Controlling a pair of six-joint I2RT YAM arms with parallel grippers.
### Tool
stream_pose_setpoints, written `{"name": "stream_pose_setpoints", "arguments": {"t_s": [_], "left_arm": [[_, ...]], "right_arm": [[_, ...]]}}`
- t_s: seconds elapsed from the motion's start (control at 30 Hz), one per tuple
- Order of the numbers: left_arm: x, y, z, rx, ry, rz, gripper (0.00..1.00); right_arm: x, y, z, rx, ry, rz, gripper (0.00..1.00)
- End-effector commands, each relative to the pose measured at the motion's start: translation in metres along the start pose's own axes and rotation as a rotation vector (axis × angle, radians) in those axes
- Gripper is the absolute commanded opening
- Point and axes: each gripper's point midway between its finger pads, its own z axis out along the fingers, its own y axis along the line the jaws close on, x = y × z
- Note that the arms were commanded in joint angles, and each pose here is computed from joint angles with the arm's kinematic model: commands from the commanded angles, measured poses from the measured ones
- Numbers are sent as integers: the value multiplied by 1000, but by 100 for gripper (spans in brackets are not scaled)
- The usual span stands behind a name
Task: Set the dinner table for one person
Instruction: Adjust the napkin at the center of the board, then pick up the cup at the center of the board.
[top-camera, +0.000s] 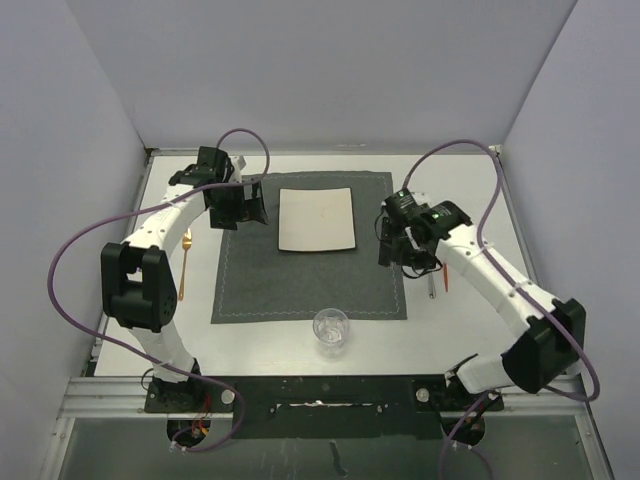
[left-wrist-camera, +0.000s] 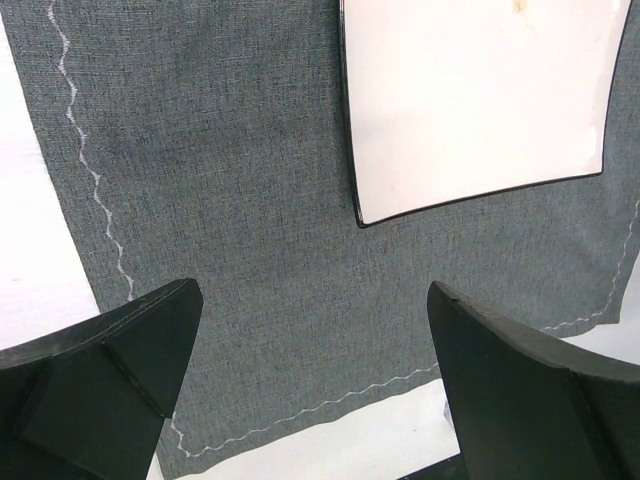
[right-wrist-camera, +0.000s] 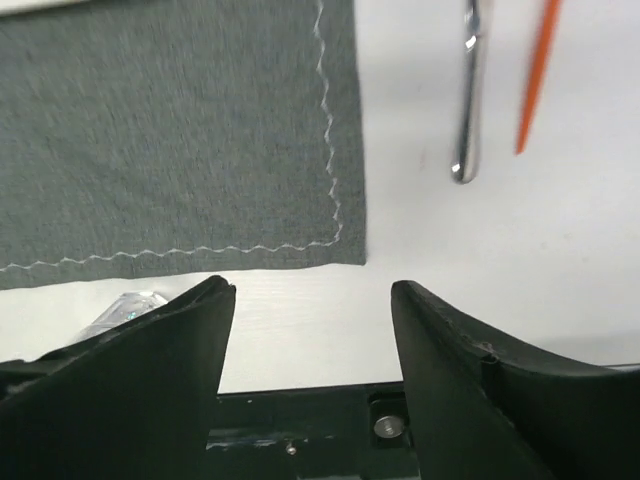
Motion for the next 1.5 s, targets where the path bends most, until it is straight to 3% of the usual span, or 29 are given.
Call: {"name": "stream_pose_setpoints", "arguments": {"t_s": [0.0, 0.07, 0.17, 0.3, 0.53, 0.77, 1.1, 1.47], "left_arm": [[-22, -14, -29, 48, -117, 40, 98], [-22, -13, -29, 43, -119, 45, 98], [-22, -11, -31, 32, -124, 47, 98], [-20, -11, -32, 31, -128, 47, 98], [-16, -12, -23, 50, -97, 30, 98], [-14, -12, -21, 48, -86, 22, 98], [-14, -11, -26, 37, -108, 28, 98], [-15, -11, -29, 37, -116, 33, 98]], "right_arm": [[-26, -40, -39, 125, -182, 23, 80], [-34, -49, -43, 138, -229, 24, 92], [-45, -53, -48, 110, -286, 25, 96], [-45, -29, -49, -44, -293, -18, 89], [-7, 12, -43, -246, -99, -141, 56], [29, 44, -50, -363, -50, -257, 59], [97, 108, -32, -340, 34, -445, 63], [122, 132, -4, -273, 73, -524, 58]]}}
